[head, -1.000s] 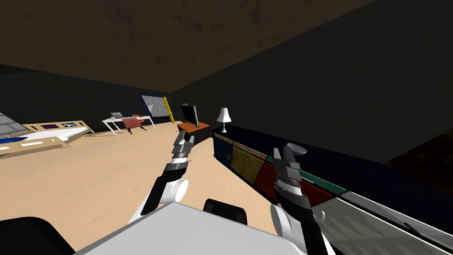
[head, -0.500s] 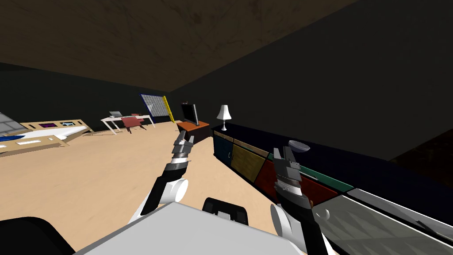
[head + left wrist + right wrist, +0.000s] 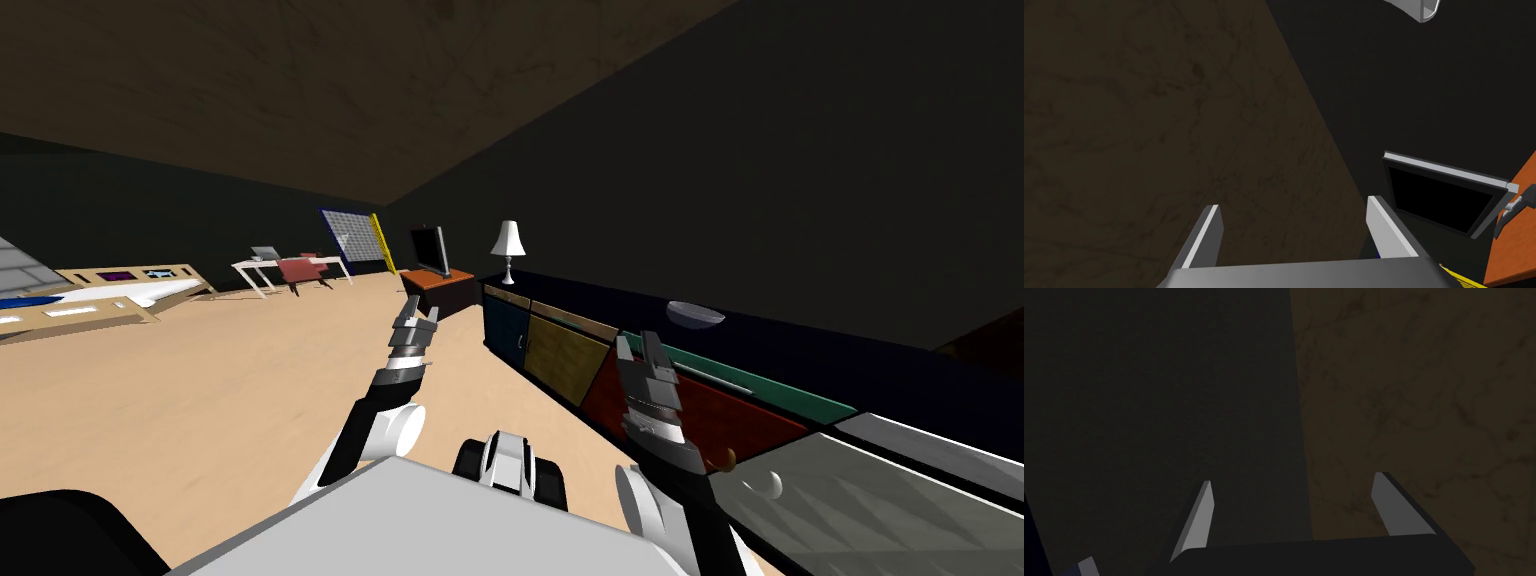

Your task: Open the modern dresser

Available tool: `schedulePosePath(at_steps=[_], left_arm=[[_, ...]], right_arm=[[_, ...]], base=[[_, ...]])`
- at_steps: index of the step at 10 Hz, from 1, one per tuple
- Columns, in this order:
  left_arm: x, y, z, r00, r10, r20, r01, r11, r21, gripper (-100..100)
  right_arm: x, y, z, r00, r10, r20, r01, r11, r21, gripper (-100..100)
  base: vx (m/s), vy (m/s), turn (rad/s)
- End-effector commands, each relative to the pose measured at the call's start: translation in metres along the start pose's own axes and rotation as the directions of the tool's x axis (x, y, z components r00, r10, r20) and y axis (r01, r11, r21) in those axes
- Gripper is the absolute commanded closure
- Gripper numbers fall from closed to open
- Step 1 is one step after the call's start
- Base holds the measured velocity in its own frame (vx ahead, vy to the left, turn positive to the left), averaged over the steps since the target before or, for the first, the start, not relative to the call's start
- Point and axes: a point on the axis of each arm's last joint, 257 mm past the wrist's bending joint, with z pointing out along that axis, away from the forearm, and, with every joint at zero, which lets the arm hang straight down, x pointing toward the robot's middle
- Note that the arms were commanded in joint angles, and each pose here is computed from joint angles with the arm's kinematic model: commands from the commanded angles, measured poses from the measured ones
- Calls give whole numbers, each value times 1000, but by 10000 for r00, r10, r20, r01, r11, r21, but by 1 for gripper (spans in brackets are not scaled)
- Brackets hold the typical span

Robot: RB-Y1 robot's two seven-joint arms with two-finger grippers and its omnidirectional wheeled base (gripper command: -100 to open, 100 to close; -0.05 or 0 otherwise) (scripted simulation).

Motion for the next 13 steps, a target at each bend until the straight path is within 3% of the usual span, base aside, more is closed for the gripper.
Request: schedulePosePath(at_steps=[1, 3, 5, 6, 8, 9, 11, 12, 13], left_arm=[[0, 0, 0, 10000, 0, 0, 0, 10000, -2, 0], [0, 0, 0, 10000, 0, 1, 0, 10000, -2, 0], [0, 0, 0, 10000, 0, 1, 0, 10000, -3, 0], [0, 0, 0, 10000, 0, 1, 0, 10000, -3, 0], [0, 0, 0, 10000, 0, 1, 0, 10000, -3, 0], [0, 0, 0, 10000, 0, 1, 0, 10000, -3, 0], [0, 0, 0, 10000, 0, 1, 0, 10000, -2, 0], [0, 0, 0, 10000, 0, 1, 0, 10000, -3, 0], [0, 0, 0, 10000, 2, 1, -2, 10000, -3, 0]], right_arm=[[2, -23, -7, 9912, -1122, -697, 1167, 9911, 635, -100], [-2, -45, -17, 9682, -2175, -1236, 2326, 9646, 1245, -100], [-13, -72, -32, 9241, -3336, -1864, 3674, 9098, 1931, -100], [-12, -72, -32, 9226, -3364, -1886, 3706, 9087, 1923, -100], [-30, -101, -51, 8526, -4512, -2634, 5133, 8176, 2608, -100], [-29, -101, -51, 8483, -4566, -2681, 5199, 8143, 2582, -100], [-55, -129, -76, 7513, -5565, -3547, 6567, 6837, 3184, -100], [-54, -130, -76, 7431, -5631, -3615, 6656, 6773, 3133, -100], [-69, -143, -90, 6839, -6038, -4095, 7284, 5968, 3366, -100]], base=[[67, 64, 137], [76, 67, 180], [102, 91, 202], [85, 65, 97], [95, 71, 204], [75, 63, 103], [98, 84, 254], [101, 64, 91], [102, 54, 208]])
